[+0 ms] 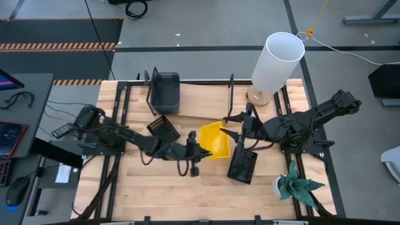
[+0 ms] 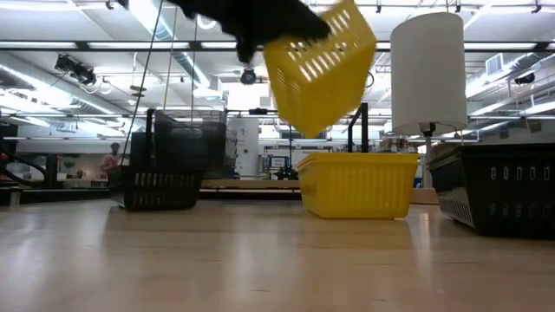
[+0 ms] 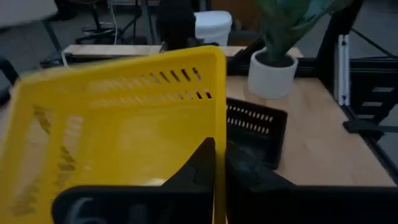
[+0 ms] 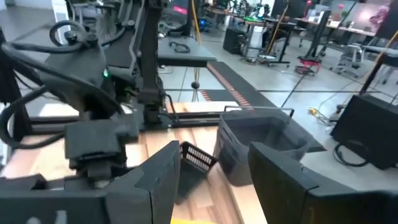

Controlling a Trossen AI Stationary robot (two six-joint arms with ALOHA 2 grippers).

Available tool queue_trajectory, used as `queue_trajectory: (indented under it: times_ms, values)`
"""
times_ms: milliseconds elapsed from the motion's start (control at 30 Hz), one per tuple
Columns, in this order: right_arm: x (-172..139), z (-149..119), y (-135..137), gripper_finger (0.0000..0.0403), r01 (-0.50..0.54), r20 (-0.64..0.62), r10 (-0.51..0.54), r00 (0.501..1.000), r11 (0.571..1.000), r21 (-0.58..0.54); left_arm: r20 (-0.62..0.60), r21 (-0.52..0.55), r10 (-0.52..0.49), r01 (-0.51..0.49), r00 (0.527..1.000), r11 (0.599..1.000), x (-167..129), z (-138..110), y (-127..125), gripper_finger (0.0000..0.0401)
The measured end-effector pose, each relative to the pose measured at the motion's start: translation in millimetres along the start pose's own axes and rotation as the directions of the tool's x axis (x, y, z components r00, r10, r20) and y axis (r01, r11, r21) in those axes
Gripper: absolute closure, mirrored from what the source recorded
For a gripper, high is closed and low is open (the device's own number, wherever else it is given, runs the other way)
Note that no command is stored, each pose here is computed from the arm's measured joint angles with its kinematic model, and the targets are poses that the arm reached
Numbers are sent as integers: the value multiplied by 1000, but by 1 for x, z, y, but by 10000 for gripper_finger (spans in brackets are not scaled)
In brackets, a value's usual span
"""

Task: Stack baskets on shelf by color
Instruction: Stack the bottom yellow bin on top of the top yellow bin

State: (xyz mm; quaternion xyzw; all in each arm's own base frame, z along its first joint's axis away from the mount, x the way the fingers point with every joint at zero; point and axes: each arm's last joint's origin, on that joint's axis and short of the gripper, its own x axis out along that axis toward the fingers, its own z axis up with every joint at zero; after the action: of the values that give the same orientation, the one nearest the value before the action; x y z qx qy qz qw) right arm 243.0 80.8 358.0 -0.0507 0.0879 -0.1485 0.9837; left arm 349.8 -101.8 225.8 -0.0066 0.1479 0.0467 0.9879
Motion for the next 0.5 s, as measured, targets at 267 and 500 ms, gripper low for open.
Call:
queue_trajectory:
  times_ms: [267,500]
  values:
    - [3,-9,2,208,32,13,-32,999,999,-12,-8,-82,43,-44,999,996,24,-19,10,387]
    - [4,-8,3,208,21,17,-21,1000,1000,-10,-33,-25,87,-88,996,996,30,-30,10,387]
